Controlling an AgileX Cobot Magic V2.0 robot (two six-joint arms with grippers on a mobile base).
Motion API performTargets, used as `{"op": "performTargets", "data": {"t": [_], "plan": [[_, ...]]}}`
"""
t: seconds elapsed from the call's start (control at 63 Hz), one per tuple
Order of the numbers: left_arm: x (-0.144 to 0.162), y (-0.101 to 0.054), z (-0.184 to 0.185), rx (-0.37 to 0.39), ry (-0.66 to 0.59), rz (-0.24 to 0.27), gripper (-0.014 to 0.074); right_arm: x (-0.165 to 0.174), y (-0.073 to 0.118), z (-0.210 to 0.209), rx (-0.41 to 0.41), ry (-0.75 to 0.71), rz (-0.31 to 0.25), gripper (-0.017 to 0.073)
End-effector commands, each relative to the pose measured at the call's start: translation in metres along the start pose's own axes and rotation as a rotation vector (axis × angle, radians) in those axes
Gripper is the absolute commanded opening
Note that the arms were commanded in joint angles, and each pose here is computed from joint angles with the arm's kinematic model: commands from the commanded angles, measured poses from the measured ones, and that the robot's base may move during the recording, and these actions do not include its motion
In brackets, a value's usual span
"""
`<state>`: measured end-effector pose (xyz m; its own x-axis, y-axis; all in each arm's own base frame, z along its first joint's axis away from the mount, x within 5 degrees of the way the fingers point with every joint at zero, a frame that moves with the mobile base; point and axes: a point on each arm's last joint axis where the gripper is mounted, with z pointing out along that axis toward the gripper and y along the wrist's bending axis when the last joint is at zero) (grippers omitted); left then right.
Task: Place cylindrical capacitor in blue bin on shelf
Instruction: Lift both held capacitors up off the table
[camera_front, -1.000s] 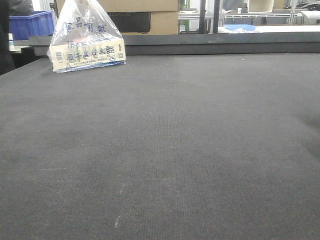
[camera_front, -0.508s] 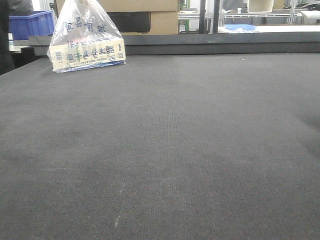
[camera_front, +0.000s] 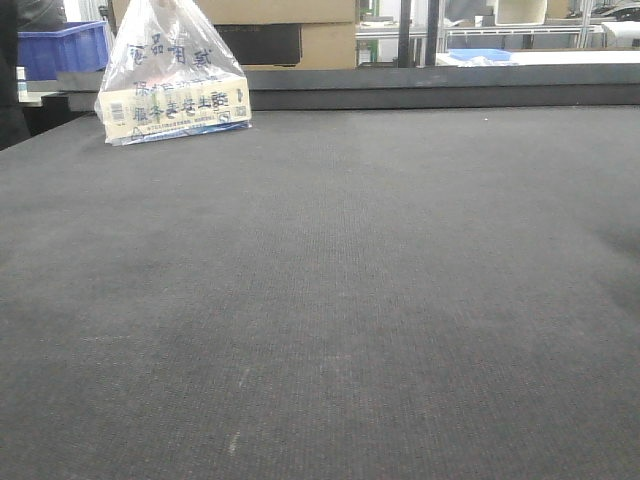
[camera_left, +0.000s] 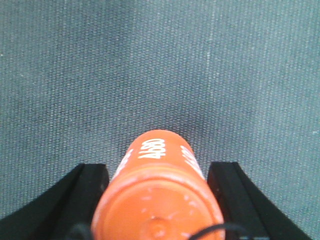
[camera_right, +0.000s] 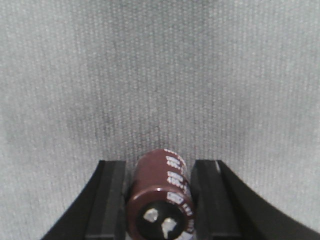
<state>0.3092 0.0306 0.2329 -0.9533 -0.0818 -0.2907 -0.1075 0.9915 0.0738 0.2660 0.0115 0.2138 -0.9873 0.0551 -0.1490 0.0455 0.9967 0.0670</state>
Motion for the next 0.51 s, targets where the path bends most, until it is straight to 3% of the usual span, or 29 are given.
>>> {"op": "performTargets", "data": {"t": [0.0,0.222,0.413,0.492], "plan": [[-0.002,0.001,-0.004,-0.001,-0.011,-0.011,-0.0109,-0.003,0.0,-0.003,0.002,-0.027,-0.001,-0.0163],[-0.002,0.002,-0.038,0.015,-0.139,-0.029,-0.0111,0.004,0.001,-0.031,-0.006,-0.127,-0.001,-0.0163],[0.012,0.004,-0.092,0.06,-0.425,-0.065,-0.0111,0.01,0.002,-0.077,-0.011,-0.4,-0.019,-0.0163],[0.024,0.005,-0.11,0.066,-0.553,-0.068,-0.0111,0.013,0.002,-0.095,-0.007,-0.532,-0.057,-0.0163]]}}
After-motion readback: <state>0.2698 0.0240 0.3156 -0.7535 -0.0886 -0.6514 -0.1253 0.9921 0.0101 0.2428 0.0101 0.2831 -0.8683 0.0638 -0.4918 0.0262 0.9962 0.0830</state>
